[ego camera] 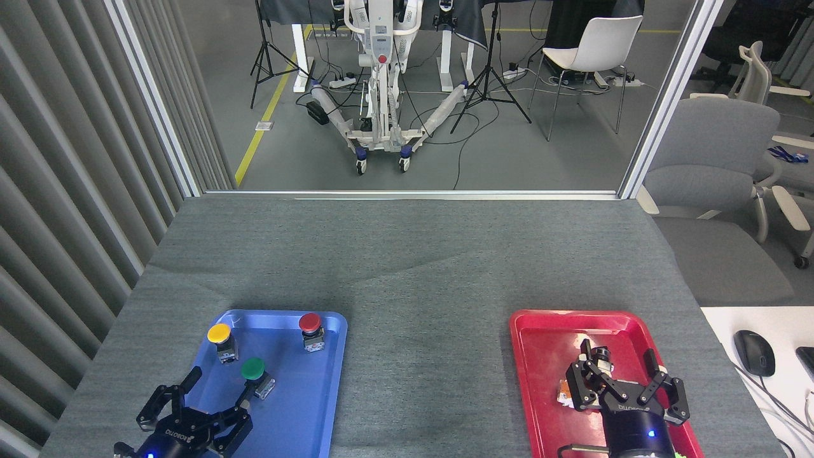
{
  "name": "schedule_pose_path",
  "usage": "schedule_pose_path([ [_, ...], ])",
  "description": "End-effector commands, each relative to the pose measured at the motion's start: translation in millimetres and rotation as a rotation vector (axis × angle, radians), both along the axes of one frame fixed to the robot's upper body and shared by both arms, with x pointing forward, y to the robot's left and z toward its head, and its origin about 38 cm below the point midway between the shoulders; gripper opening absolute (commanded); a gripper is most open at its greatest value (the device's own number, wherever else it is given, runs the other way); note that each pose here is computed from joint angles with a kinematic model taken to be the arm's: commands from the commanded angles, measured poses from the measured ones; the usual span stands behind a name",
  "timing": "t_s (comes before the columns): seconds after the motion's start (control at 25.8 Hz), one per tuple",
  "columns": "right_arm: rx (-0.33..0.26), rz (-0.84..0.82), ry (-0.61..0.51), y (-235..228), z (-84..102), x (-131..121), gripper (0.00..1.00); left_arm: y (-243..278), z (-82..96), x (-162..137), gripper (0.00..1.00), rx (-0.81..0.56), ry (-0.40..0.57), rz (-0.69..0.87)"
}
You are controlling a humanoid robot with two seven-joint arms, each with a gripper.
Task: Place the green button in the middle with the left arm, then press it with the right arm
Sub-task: 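Lower the left gripper over the green button on the blue tray, then close the left gripper on the green button and lift it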
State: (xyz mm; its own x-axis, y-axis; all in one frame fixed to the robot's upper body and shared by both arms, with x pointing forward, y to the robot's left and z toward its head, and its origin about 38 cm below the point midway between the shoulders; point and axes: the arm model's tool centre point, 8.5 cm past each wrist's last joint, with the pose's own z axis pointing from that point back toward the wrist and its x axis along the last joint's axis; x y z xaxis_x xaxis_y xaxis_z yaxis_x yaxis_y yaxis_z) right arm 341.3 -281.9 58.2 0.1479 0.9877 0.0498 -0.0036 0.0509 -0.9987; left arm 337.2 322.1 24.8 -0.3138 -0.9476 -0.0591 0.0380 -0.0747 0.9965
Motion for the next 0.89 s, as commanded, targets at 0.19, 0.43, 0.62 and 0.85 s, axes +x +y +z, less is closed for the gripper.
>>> schedule_pose_path([
  [0.19,0.0,-0.001,0.0,-0.2,-0.1,-0.1,1.0,6.4,-24.5,3.3,0.99,-0.008,0.089,-0.039],
  [0.43,-0.002,-0.001,0.0,-0.7,0.1,-0.1,1.0,12.6,-36.9,13.2,0.99,-0.015,0.141,-0.057],
  [0.62,0.0,-0.001,-0.002,-0.6,0.6,0.4,1.0,14.7,-35.5,30.1,0.98,-0.003,0.154,-0.08],
  [0.85,0.001,-0.001,0.0,-0.2,0.3,0.4,1.0,-0.5,-44.0,50.4,0.98,0.021,0.196,-0.129],
])
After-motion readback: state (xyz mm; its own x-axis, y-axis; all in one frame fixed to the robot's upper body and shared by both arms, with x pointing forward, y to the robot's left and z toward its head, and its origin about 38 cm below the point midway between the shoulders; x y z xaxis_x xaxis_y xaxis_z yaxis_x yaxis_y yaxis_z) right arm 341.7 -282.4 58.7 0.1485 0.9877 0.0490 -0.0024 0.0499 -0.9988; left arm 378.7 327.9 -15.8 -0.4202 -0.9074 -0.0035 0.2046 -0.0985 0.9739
